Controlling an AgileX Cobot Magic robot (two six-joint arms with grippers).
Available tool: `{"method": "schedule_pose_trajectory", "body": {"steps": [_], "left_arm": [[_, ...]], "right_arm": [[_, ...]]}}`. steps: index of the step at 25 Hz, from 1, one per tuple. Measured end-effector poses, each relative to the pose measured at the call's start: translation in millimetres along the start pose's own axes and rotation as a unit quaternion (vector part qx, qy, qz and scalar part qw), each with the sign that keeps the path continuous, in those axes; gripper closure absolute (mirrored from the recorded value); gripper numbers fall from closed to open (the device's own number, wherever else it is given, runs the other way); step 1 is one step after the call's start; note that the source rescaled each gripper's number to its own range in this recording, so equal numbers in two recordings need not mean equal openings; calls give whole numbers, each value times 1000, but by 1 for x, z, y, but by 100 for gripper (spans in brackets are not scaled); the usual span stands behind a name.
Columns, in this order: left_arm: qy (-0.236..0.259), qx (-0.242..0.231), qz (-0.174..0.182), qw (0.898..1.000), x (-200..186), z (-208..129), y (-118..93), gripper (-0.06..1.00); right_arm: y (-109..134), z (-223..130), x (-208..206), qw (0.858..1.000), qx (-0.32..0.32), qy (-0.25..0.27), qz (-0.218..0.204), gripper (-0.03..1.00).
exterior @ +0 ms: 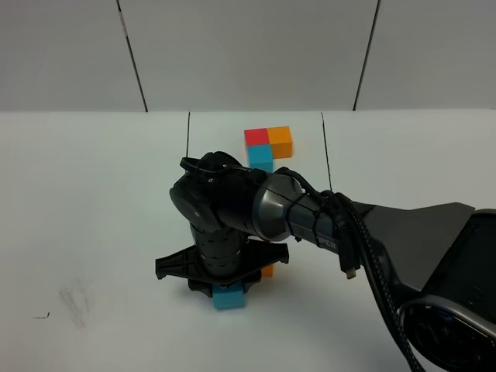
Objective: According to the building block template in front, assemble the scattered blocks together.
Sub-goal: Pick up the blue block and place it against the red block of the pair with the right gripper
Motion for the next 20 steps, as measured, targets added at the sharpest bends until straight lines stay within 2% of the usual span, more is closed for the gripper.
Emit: {"method": "schedule_pose_trajectory", "body": {"steps": [9, 20], "left_arm": [[0, 0, 0, 1000, 0, 0, 0, 15], [0, 0, 0, 1000, 0, 0, 0, 15]], "right_arm": [[3, 7, 0, 1000, 10, -17, 11, 97], [-7, 14, 5, 1000, 25, -15, 10, 97]]}}
Point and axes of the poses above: a point on each arm's last joint axis where the gripper is mounted, x pointing out along that axis toward the gripper, y along the wrist's bending axis when the last joint is at zero, z = x × y, the point moved 9 cm from there along x, pointing out along that axis toward the gripper, and after that the axes turned 9 degrees about -x, right-handed, at the moved point
